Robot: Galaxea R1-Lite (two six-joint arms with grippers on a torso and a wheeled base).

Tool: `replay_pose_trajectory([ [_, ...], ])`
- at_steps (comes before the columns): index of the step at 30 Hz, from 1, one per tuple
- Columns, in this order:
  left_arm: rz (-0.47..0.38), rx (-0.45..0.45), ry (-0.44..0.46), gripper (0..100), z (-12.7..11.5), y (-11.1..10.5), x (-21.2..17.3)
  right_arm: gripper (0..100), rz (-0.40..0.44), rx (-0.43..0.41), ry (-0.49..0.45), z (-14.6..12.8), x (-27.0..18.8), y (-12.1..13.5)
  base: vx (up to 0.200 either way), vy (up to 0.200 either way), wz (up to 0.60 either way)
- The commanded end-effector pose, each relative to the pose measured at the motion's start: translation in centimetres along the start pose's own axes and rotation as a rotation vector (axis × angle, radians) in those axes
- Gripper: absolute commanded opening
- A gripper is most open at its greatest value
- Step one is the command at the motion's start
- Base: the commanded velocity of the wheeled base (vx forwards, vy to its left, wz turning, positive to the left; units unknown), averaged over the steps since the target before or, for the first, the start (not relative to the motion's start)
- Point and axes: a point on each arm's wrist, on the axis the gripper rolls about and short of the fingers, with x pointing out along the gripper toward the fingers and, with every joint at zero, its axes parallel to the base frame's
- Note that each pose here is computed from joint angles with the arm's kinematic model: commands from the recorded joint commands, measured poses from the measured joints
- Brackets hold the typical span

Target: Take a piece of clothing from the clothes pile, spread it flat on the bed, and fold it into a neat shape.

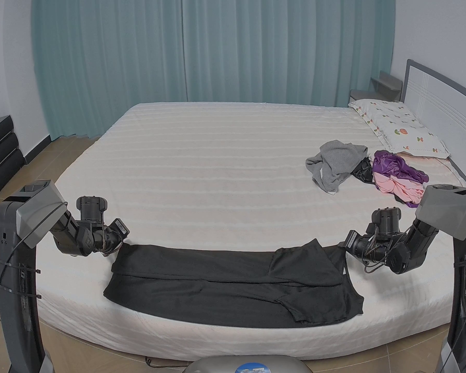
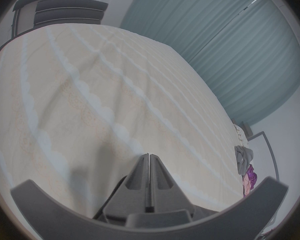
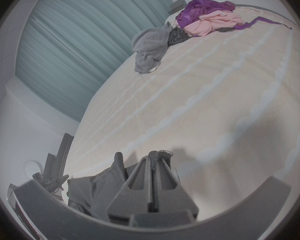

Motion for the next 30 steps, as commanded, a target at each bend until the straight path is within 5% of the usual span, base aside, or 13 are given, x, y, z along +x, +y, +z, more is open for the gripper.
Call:
replay_pose_trajectory([
  [1,0.001,-0.008,-0.01,0,0.2,-0.1,0.0,0,-0.001,0.005,-0.033,0.9,-0.1,-0.1,0.0,0.0,0.0],
  [13,-0.012,-0.022,0.007,0,0.4,0.0,-1.1,0,-0.008,0.011,-0.043,1.2,0.4,-0.6,0.0,0.0,0.0],
  [14,-0.017,-0.021,0.016,100,0.3,-0.1,-1.2,100,-0.012,0.014,-0.04,1.1,0.5,-0.7,0.0,0.0,0.0],
  [28,-0.064,0.113,0.109,100,-1.1,0.2,-1.5,100,0.005,0.037,-0.027,0.8,0.5,-0.8,0.0,0.0,0.0],
  [29,-0.062,0.123,0.112,0,-1.1,0.3,-1.4,100,0.006,0.037,-0.024,0.8,0.5,-0.8,0.0,0.0,0.0],
  [30,-0.061,0.123,0.111,0,-1.1,0.3,-1.4,100,0.007,0.037,-0.023,0.8,0.5,-0.8,0.0,0.0,0.0],
])
